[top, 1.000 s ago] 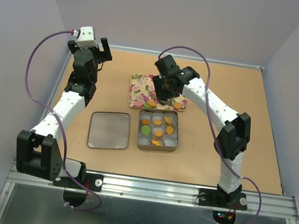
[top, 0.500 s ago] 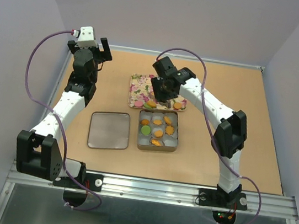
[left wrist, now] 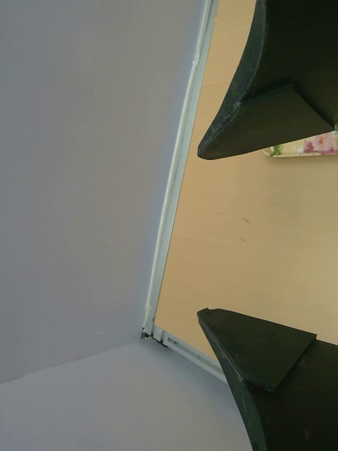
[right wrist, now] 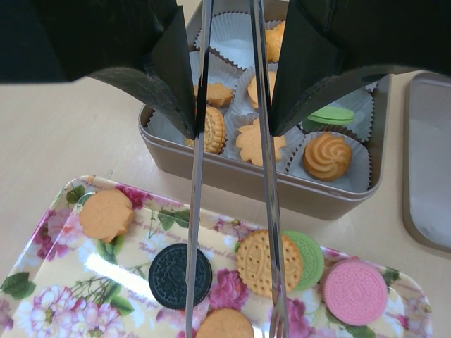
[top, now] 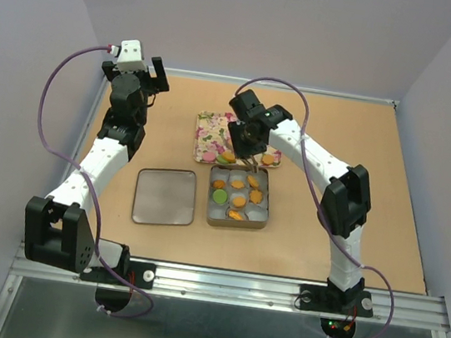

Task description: Pack the cookies

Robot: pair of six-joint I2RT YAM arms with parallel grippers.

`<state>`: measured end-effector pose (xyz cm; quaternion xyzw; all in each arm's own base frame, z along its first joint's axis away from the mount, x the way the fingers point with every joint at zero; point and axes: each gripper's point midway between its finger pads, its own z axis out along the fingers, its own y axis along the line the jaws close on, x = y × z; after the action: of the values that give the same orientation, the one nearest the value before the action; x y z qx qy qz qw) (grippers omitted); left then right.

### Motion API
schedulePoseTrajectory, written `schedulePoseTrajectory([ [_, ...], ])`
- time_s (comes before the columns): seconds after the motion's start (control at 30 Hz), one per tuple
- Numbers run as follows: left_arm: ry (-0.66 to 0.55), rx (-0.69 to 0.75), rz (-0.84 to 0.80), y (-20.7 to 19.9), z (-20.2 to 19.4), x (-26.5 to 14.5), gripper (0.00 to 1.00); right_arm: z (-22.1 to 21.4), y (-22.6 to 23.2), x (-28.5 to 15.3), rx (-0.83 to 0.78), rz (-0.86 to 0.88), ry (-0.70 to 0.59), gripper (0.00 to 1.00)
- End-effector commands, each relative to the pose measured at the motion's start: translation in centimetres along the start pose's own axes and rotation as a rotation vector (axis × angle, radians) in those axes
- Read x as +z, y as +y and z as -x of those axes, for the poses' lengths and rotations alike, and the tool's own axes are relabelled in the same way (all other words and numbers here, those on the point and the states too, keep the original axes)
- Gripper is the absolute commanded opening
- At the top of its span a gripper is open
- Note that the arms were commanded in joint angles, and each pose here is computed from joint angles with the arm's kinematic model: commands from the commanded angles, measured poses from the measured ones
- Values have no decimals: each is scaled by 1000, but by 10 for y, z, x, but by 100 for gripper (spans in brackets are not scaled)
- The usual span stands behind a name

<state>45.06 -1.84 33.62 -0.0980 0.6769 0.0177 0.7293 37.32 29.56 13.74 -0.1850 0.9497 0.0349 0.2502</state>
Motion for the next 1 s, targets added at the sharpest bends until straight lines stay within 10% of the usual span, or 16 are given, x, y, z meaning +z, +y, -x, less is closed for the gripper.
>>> schedulePoseTrajectory([
  [0.0, -68, -10, -8, -2, 24, -4, 99, 7, -3, -18, 31, 4, -54, 51],
  [0.97, -70, -13, -11, -2, 26, -6, 99, -14, 18, -28, 98, 136, 19, 49],
])
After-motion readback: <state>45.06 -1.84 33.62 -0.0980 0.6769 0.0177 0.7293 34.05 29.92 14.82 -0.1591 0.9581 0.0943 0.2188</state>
